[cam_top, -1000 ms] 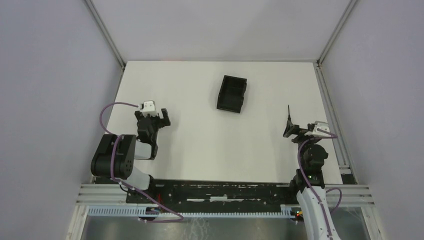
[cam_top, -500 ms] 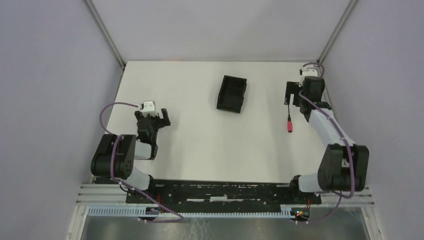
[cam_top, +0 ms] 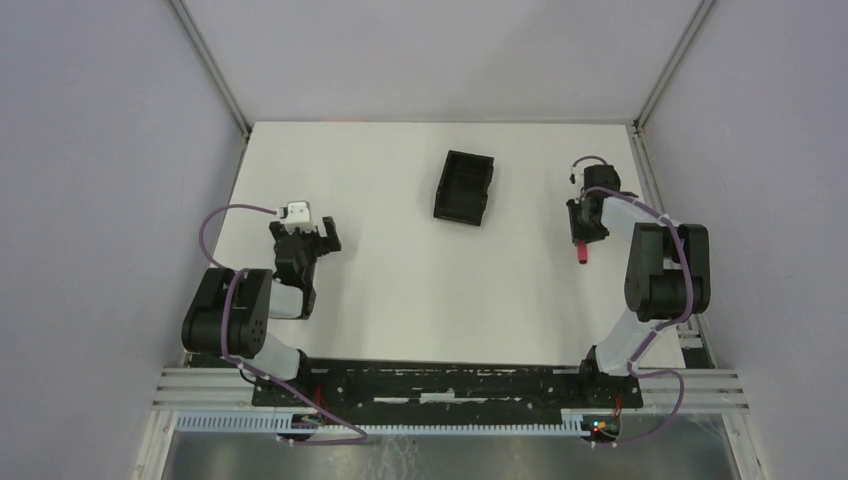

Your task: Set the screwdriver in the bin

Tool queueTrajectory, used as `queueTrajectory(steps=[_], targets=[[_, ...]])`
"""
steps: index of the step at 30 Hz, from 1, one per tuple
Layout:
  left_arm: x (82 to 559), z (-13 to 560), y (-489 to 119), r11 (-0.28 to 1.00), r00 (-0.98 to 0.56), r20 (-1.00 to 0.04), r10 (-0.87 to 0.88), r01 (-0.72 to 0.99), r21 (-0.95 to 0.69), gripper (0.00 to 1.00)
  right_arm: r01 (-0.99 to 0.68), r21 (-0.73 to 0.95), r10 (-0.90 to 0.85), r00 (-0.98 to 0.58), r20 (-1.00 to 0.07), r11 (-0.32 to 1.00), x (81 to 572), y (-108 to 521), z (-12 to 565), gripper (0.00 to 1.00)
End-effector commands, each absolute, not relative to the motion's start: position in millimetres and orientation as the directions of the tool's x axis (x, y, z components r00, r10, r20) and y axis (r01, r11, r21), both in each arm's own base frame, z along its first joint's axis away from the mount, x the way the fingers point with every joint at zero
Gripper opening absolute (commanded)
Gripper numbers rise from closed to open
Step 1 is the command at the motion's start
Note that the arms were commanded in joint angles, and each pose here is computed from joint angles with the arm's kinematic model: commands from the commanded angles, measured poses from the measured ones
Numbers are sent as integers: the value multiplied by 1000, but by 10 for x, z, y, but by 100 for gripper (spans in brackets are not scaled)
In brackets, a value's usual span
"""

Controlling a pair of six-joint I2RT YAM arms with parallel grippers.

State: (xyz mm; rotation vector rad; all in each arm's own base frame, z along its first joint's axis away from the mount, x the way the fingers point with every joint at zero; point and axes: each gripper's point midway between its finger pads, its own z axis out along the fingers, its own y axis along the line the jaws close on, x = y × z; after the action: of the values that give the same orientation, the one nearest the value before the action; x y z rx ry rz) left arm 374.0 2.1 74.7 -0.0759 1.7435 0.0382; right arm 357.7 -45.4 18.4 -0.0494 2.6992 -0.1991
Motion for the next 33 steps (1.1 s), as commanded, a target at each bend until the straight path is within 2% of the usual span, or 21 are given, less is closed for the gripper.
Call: queueTrajectory(steps=[1,2,3,12,15,17,20,25,29,33], targets=[[3793,879,16,998,-120,-993,-14,-68,-6,100,-34,-149,-84,-935,-344,988,3586,-478,100,18],[3792,878,16,998,-120,-993,-14,-68,-6,100,-40,-145,-87,-938,-336,989,3614,-472,142,2],[3792,878,19,998,-120,-993,-14,-69,-6,100,-41,-140,-88,-931,-353,989,3704,-466,258,0],[3793,880,16,998,-119,-993,-15,-68,-7,100,-73,-22,-75,-916,-394,997,4101,-263,1616,0],[3793,879,13,998,-119,-993,-14,-67,-6,100,-39,27,-22,-886,-464,999,4226,-181,1883,0],[3791,873,15,998,-122,-992,-14,-68,-6,100,-39,123,32,-851,-524,992,4337,-10,1948,0],[3793,879,15,998,-119,-993,-14,-68,-6,100,-59,310,145,-792,-593,949,4474,395,2024,0],[3793,878,16,998,-120,-993,-15,-68,-6,100,-178,455,253,-632,-732,873,4729,1348,2365,0],[3793,881,21,998,-119,-993,-15,-70,-6,100,-288,470,230,-593,-771,834,4875,2145,2494,0],[3792,878,15,998,-120,-993,-14,-68,-6,100,-316,393,132,-611,-781,864,5027,2584,2278,0]])
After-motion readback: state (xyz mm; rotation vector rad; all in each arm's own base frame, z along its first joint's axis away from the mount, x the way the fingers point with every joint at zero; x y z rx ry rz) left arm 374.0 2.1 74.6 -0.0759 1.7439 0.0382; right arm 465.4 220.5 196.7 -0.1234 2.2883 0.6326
